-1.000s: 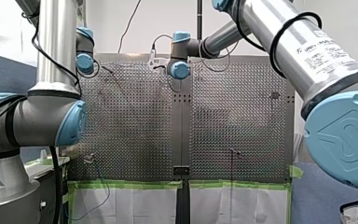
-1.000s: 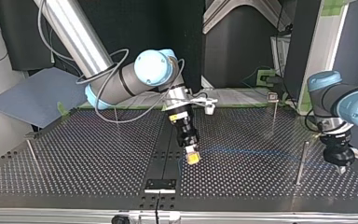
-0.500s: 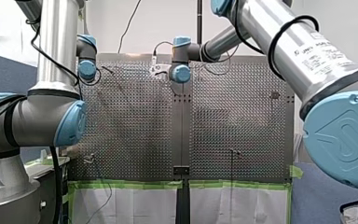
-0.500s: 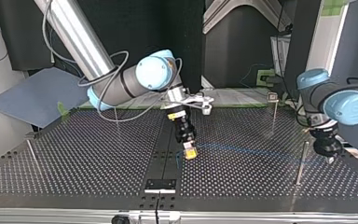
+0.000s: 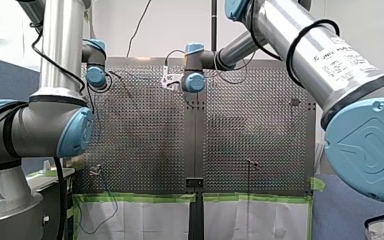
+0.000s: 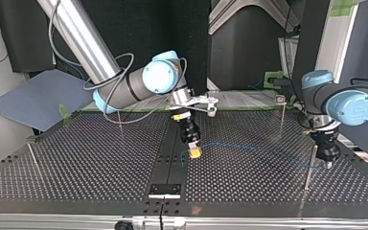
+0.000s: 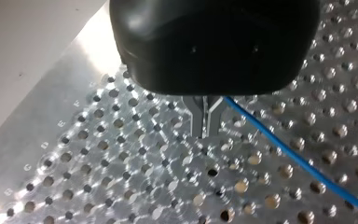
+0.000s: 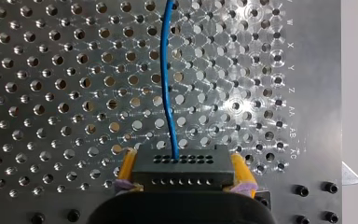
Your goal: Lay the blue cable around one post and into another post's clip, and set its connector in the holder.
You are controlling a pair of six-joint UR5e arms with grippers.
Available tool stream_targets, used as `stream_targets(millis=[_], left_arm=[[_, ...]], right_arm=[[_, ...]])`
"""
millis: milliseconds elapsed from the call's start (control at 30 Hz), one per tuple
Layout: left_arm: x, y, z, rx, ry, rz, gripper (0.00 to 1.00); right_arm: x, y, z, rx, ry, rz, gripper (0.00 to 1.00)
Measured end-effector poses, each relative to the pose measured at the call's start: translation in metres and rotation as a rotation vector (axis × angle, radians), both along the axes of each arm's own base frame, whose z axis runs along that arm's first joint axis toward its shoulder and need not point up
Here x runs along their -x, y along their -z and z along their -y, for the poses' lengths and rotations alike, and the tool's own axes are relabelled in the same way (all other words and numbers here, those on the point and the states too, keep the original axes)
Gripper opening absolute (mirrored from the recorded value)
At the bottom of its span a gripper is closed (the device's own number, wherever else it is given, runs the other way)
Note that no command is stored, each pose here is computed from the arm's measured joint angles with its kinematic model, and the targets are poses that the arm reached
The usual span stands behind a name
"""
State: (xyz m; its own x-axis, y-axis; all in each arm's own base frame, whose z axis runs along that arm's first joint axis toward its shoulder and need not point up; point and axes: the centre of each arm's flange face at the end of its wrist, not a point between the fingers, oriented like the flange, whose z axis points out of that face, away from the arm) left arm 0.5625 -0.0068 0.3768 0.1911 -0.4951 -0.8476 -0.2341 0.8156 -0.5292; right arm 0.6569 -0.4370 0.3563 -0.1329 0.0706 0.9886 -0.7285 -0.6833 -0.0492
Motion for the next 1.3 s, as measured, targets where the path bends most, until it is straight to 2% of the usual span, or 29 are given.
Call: stream_targets(millis=[33, 67, 133, 200, 233, 300, 433, 467, 567, 600, 833, 967, 1000, 1133, 1300], left_arm=[[0.0, 0.0, 0.001, 0.007, 0.004, 0.0, 0.39], [0.0, 0.001, 0.002, 0.017, 0.009, 0.0, 0.44], [0.001, 0.001, 0.004, 0.032, 0.014, 0.002, 0.44], [0.001, 0.003, 0.005, 0.049, 0.019, 0.003, 0.55], [0.002, 0.005, 0.006, 0.057, 0.02, 0.003, 0.55], [0.003, 0.01, 0.006, 0.075, 0.022, 0.005, 0.68], [0.007, 0.021, 0.008, 0.106, 0.025, 0.012, 0.71], [0.009, 0.025, 0.008, 0.113, 0.026, 0.013, 0.75], [0.012, 0.034, 0.009, 0.112, 0.032, 0.012, 0.75], [0.013, 0.036, 0.01, 0.108, 0.035, 0.011, 0.81], [0.019, 0.056, 0.017, 0.065, 0.08, -0.005, 0.83], [0.021, 0.073, 0.021, 0.062, 0.1, -0.018, 0.83], [0.02, 0.077, 0.022, 0.062, 0.104, -0.019, 0.86], [0.015, 0.091, 0.023, 0.062, 0.109, -0.022, 0.86], [0.013, 0.096, 0.023, 0.062, 0.104, -0.02, 0.86]], right_arm=[[0.0, 0.0, 0.0, 0.0, 0.0, -0.001, 0.0], [0.0, 0.0, 0.0, -0.002, 0.0, -0.003, 0.0], [0.0, 0.001, -0.001, -0.004, 0.002, -0.007, 0.0], [0.001, 0.002, -0.001, -0.007, 0.005, -0.013, 0.0], [0.001, 0.003, -0.001, -0.008, 0.008, -0.015, 0.0], [0.003, 0.005, 0.0, -0.013, 0.017, -0.021, 0.0], [0.007, 0.014, 0.001, -0.025, 0.042, -0.032, 0.0], [0.009, 0.018, 0.002, -0.029, 0.049, -0.036, 0.0], [0.012, 0.026, 0.002, -0.037, 0.061, -0.046, 0.0], [0.013, 0.028, 0.002, -0.039, 0.063, -0.048, 0.0], [0.02, 0.042, 0.006, -0.048, 0.088, -0.052, 0.0], [0.026, 0.054, 0.009, -0.048, 0.105, -0.052, 0.0], [0.027, 0.056, 0.009, -0.049, 0.109, -0.052, 0.0], [0.033, 0.068, 0.013, -0.047, 0.125, -0.053, 0.0], [0.046, 0.084, 0.02, -0.051, 0.165, -0.048, 0.0]])
